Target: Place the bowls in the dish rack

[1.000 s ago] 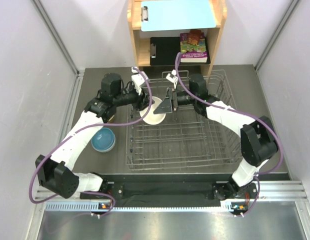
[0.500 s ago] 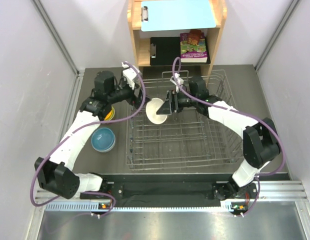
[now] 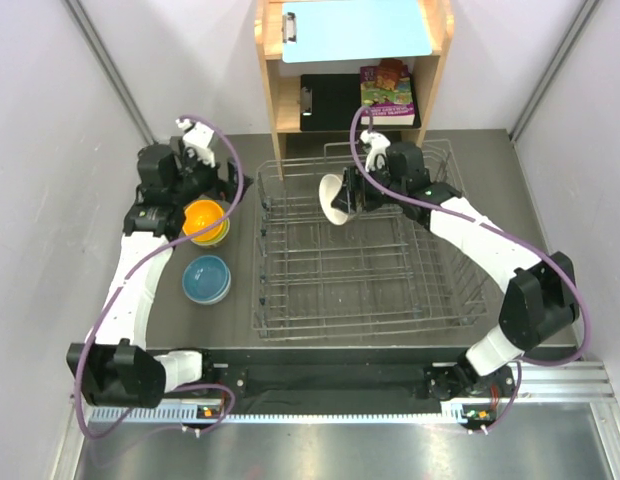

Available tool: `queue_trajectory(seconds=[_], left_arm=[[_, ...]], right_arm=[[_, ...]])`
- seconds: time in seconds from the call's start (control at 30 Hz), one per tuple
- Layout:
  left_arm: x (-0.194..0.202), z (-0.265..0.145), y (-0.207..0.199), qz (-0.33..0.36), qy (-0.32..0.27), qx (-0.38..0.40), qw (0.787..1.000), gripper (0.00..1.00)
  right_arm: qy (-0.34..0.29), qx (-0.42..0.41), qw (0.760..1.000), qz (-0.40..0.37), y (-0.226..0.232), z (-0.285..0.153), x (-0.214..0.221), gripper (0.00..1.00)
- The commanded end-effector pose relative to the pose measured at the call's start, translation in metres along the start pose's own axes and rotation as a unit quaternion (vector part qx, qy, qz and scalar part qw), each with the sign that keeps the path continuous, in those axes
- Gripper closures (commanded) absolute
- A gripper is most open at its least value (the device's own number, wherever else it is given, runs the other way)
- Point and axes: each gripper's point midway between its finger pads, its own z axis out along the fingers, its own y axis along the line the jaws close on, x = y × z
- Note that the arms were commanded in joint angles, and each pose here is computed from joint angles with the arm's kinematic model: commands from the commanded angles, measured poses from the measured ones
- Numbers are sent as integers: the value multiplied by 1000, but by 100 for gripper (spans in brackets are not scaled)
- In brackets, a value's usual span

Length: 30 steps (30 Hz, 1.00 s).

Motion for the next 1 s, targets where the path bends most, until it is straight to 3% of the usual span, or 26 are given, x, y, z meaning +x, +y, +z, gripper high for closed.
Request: queue_trajectory(seconds=[0.0, 0.13, 0.33, 0.63, 0.97], left_arm=[[6, -28, 22, -4, -10, -44, 999, 1], [33, -40, 38, 1, 22, -81, 996, 1], [52, -56, 39, 10, 37, -96, 995, 1], [66, -68, 44, 4, 58, -123, 991, 1], [86, -82, 43, 9, 74, -147, 986, 1]], right_arm=[[-116, 90, 987, -60, -9, -39, -80, 100], [-133, 224, 963, -65, -53, -57, -88, 100], [-153, 338, 924, -88, -85, -95, -90, 100], [-162, 403, 890, -140, -96, -136, -84, 100], [-130, 405, 890, -162, -99, -117, -53, 100]])
